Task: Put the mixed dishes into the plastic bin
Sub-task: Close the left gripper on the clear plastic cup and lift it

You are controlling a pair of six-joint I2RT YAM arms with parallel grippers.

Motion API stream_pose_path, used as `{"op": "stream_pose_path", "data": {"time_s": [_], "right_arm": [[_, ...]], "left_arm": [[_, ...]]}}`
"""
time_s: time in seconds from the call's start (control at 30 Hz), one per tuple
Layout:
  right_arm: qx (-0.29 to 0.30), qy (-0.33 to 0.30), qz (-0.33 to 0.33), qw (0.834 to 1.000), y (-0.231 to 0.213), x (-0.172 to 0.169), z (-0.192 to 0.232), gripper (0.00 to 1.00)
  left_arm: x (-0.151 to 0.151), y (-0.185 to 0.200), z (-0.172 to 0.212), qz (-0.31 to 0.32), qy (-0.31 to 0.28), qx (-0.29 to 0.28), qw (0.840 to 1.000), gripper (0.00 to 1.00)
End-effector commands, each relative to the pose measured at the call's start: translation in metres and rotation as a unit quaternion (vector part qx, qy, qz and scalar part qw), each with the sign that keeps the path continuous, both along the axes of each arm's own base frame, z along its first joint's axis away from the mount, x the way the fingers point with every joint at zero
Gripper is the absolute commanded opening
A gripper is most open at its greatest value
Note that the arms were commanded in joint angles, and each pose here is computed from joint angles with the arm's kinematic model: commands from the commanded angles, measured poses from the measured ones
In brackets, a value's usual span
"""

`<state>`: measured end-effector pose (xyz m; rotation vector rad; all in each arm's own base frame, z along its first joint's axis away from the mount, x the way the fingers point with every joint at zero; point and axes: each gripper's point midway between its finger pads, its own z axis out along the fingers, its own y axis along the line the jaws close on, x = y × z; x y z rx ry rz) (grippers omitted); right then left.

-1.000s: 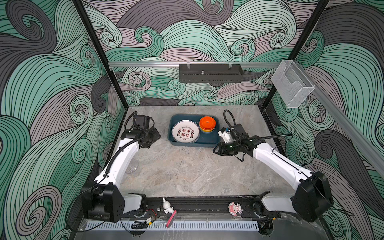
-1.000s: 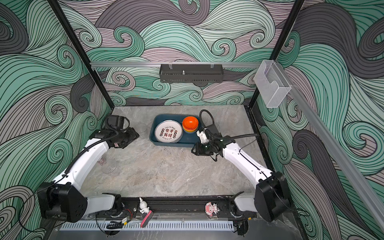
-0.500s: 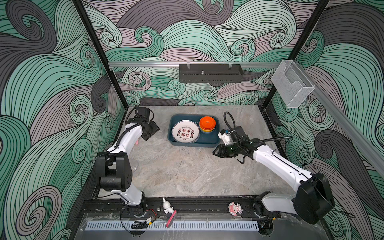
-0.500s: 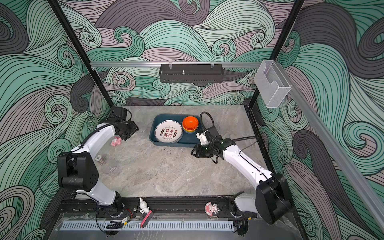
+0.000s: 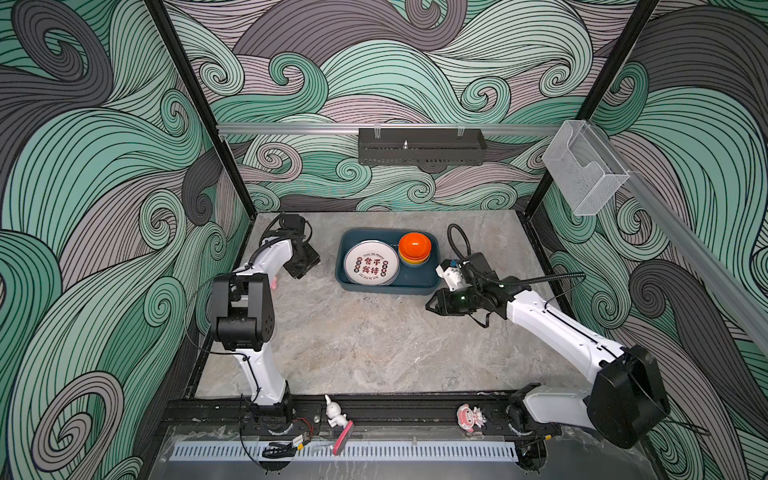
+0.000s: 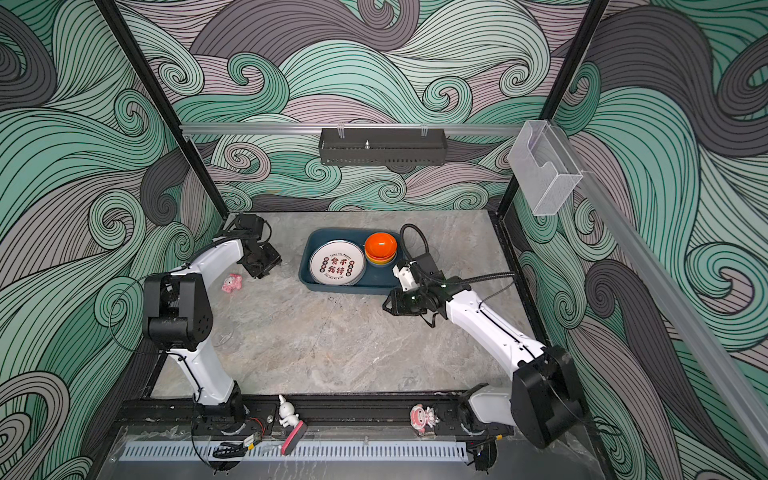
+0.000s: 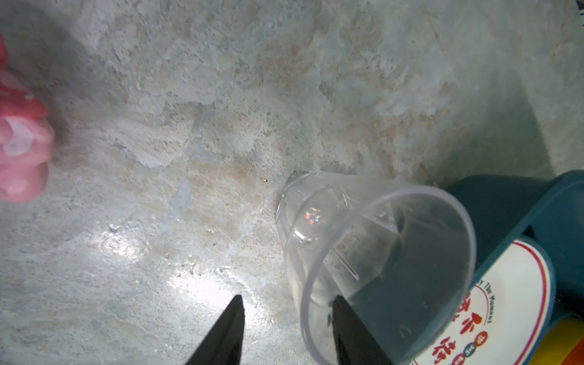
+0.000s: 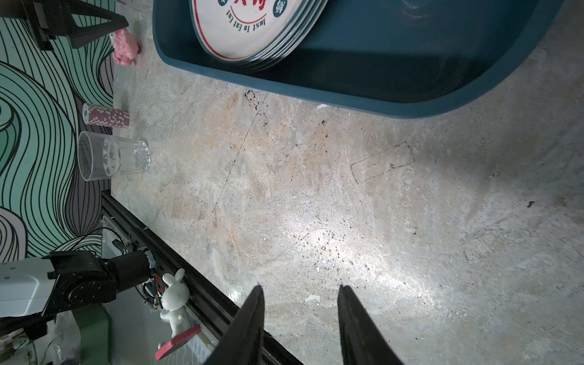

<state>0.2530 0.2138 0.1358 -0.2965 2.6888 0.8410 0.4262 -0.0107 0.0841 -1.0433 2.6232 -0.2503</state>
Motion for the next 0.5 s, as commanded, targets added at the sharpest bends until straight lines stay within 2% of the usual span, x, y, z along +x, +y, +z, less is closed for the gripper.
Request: {"op": "stream_pose_path", "data": {"time_s": [0.0,0.23,0.47], "right_arm": [[-0.011,-0.003,0.005,1.000,-0.002,0.000,-0.005,0.40],[-0.012,0.000,0.004,1.000,-0.002,0.001,-0.007,0.40],[-0.013,0.003,0.000,1.000,-0.002,0.001,-0.007,0.40]], "left_arm": [[0.009,0.000,0.005,-0.001,-0.006,-0.007,1.000,0.40],[0.005,0.003,0.001,-0.005,0.003,-0.005,1.000,0.24],[-0.001,0.007,0.012,-0.003,-0.007,-0.006,1.000,0.13]]}}
